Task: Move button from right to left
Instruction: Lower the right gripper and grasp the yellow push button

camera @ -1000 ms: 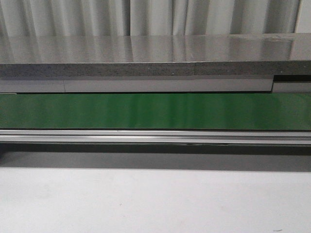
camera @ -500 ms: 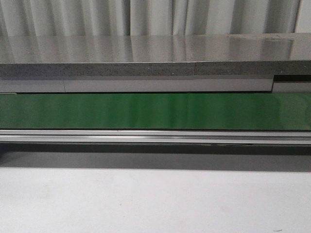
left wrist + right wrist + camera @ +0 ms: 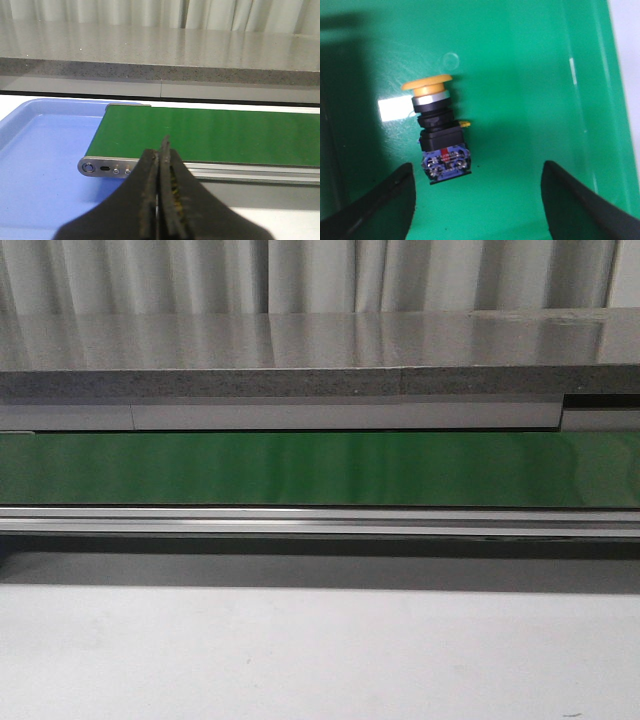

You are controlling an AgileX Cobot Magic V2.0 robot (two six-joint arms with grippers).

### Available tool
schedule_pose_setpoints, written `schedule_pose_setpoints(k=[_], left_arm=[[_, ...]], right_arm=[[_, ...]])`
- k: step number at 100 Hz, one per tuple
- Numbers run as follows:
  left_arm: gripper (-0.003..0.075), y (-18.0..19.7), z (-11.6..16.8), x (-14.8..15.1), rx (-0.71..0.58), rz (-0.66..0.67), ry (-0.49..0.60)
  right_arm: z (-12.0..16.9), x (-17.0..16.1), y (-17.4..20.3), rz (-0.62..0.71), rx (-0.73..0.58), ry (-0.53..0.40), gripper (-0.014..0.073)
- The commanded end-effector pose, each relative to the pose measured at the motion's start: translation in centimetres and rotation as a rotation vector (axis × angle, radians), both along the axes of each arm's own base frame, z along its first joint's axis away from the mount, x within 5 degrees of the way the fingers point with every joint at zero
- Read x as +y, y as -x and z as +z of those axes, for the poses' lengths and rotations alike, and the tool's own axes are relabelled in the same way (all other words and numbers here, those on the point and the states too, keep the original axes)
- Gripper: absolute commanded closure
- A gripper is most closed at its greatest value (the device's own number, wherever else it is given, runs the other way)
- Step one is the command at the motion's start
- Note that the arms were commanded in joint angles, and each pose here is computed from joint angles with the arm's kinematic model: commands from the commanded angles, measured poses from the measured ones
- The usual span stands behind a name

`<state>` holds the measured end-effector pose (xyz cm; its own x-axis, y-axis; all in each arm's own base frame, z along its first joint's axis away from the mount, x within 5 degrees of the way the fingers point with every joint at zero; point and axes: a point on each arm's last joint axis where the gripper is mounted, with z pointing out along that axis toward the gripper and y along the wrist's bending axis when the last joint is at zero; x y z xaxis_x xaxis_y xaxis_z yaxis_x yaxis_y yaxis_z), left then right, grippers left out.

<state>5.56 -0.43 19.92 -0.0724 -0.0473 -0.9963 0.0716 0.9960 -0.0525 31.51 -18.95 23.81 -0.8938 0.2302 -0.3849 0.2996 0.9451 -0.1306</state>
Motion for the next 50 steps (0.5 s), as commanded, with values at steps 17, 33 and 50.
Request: schedule_pose_setpoints(k=[17,33,50], left_arm=[[0.0741,0.0,-0.7,0.0,-0.066,0.001,0.01],[0.0741,0.0,-0.7,0.0,-0.066,0.001,0.01],[0.074,0.0,-0.7,0.0,-0.066,0.001,0.01]], right_arm=[[-1.6,-0.7,-1.5,0.061,-0.032,-0.05,0.0076],[-3.9,-1.1,-2.3,0.07,-0.013,-0.073,0.0076],[-5.1,-1.4,-2.8,0.067,-0.021,-0.064,0.0076]])
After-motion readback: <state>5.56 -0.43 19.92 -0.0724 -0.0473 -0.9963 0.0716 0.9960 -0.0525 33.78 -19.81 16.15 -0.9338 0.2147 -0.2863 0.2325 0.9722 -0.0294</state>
